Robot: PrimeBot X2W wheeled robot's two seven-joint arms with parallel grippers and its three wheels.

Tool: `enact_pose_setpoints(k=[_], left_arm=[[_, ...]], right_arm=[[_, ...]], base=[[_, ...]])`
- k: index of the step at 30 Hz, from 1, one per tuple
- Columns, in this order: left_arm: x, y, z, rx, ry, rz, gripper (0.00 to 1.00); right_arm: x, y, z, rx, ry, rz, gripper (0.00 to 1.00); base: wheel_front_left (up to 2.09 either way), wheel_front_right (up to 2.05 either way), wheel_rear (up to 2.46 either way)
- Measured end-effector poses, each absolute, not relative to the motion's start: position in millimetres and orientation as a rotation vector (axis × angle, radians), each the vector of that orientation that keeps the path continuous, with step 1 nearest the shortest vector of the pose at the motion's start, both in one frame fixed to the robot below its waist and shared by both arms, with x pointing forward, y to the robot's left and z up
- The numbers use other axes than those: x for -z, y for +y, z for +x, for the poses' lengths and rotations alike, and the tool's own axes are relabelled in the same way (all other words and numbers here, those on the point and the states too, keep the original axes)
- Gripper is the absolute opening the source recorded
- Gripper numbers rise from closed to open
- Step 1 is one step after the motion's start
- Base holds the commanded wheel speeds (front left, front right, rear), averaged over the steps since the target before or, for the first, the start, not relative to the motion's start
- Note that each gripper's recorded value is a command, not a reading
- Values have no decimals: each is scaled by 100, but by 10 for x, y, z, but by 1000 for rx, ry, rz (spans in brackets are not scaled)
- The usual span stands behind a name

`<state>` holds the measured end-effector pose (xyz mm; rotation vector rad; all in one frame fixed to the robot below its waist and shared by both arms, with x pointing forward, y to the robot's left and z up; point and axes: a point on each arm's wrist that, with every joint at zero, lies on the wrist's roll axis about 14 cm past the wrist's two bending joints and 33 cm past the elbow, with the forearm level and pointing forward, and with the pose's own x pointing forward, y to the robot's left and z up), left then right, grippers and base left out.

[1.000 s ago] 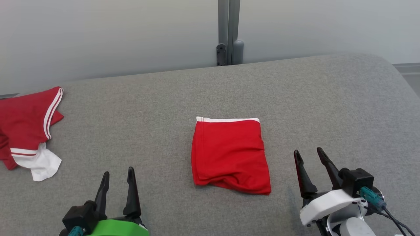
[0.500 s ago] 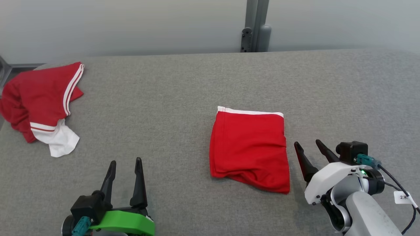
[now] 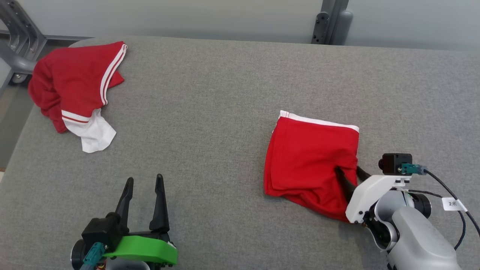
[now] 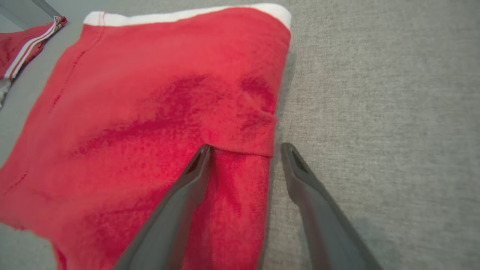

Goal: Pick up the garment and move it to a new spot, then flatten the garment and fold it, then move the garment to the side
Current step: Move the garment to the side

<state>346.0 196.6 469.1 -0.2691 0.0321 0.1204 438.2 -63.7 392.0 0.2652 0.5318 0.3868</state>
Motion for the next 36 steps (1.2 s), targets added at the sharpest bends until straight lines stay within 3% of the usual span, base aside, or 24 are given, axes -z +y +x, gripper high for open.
enact_pose_setpoints(k=[2,13,28,36], left_arm=[[-4680,1985,3464,-127,35,-267,100],[-4705,1726,3670,-33,31,-258,100],[-4715,592,4314,348,29,-225,100],[-4509,111,4532,495,80,-235,100]], right_arm=[[-3901,-608,4412,-395,545,266,0],[-4099,-1025,4612,-344,448,199,0],[-4392,-2469,4615,-22,326,134,0],[-4222,-2945,4554,100,347,109,0]], base=[[0,0,0],[0,0,0],[0,0,0],[0,0,0]])
